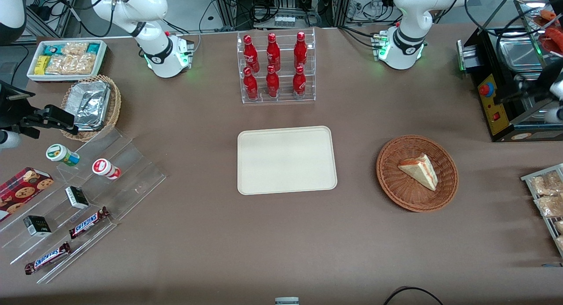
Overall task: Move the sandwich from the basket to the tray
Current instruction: 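Move the left gripper over the wrapped sandwich in the wicker basket, then lower the left gripper and close it on the sandwich's crust edge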
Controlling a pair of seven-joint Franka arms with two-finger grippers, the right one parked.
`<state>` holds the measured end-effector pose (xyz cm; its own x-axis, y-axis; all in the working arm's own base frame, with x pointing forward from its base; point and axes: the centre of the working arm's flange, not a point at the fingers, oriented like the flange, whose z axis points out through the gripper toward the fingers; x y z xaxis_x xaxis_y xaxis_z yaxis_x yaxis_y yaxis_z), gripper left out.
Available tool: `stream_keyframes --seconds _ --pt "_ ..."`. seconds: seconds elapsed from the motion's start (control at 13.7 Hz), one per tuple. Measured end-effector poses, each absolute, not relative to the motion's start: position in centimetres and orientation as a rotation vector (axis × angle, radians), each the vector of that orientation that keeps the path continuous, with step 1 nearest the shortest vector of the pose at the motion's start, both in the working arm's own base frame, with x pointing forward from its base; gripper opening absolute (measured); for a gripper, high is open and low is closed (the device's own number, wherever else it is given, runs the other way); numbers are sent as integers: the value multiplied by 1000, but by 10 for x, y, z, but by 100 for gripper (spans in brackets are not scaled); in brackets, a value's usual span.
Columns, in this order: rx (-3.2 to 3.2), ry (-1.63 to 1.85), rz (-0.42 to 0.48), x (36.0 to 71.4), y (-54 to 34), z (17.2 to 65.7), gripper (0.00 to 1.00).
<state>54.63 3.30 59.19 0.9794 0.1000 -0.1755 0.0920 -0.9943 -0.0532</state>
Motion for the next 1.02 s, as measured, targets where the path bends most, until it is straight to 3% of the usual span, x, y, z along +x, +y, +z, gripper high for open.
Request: stream_keyframes --seconds 0.44,1.02 --pt "-3025 -545 158 569 6 464 100" --pt "-2884 -1205 -69 537 -35 333 100"
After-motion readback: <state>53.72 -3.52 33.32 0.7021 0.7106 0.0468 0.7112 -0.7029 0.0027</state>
